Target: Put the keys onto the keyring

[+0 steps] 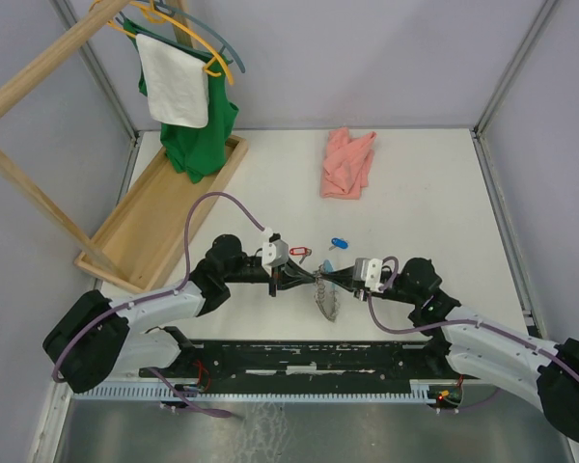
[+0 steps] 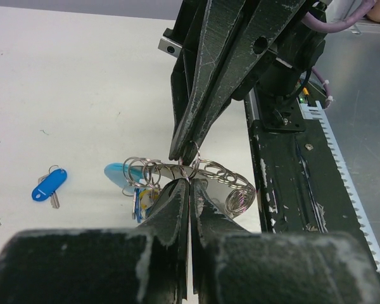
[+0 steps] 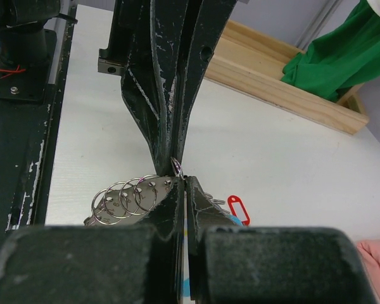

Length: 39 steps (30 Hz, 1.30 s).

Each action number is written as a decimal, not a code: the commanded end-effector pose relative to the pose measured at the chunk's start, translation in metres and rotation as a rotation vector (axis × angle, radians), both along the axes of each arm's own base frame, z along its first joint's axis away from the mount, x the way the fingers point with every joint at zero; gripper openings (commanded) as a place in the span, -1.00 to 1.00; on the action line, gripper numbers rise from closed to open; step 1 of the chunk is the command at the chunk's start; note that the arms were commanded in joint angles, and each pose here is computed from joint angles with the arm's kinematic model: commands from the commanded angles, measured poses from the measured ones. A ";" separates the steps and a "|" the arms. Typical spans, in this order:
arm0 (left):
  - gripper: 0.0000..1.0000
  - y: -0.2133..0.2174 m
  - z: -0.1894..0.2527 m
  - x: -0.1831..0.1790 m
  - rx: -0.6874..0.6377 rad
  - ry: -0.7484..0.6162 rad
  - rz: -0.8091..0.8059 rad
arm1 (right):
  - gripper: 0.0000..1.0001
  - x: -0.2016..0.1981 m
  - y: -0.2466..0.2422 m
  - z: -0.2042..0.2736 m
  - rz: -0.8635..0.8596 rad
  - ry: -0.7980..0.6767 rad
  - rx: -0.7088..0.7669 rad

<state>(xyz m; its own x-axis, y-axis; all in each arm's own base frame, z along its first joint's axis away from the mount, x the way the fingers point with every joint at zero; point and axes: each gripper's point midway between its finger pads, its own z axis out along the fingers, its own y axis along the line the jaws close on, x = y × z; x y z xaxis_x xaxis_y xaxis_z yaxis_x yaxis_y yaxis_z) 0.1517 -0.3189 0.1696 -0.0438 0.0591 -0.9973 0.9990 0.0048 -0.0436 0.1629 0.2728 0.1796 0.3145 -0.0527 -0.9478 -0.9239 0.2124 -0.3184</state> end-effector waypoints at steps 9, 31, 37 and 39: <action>-0.95 -0.006 0.024 -0.017 -0.048 0.000 -0.099 | -0.75 0.005 -0.002 0.039 0.006 -0.119 -0.069; -0.95 -0.011 0.038 -0.015 -0.038 0.004 -0.110 | -0.42 -0.015 -0.007 0.033 0.213 -0.147 -0.371; -0.95 -0.012 0.041 -0.014 -0.022 0.004 -0.114 | -0.35 -0.022 -0.014 0.032 0.268 -0.132 -0.460; -0.95 -0.012 0.043 -0.014 -0.023 0.002 -0.117 | -0.35 -0.024 -0.015 0.034 0.284 -0.124 -0.476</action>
<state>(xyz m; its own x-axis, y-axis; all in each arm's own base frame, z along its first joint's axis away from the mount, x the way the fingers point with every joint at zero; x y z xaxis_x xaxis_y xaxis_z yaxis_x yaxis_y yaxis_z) 0.1408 -0.3266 0.1833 -0.0802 0.0913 -0.9926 0.9932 -0.0767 -0.0873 0.1474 0.2612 0.2043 0.4614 -0.3612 -0.8103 -0.8869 -0.1637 -0.4320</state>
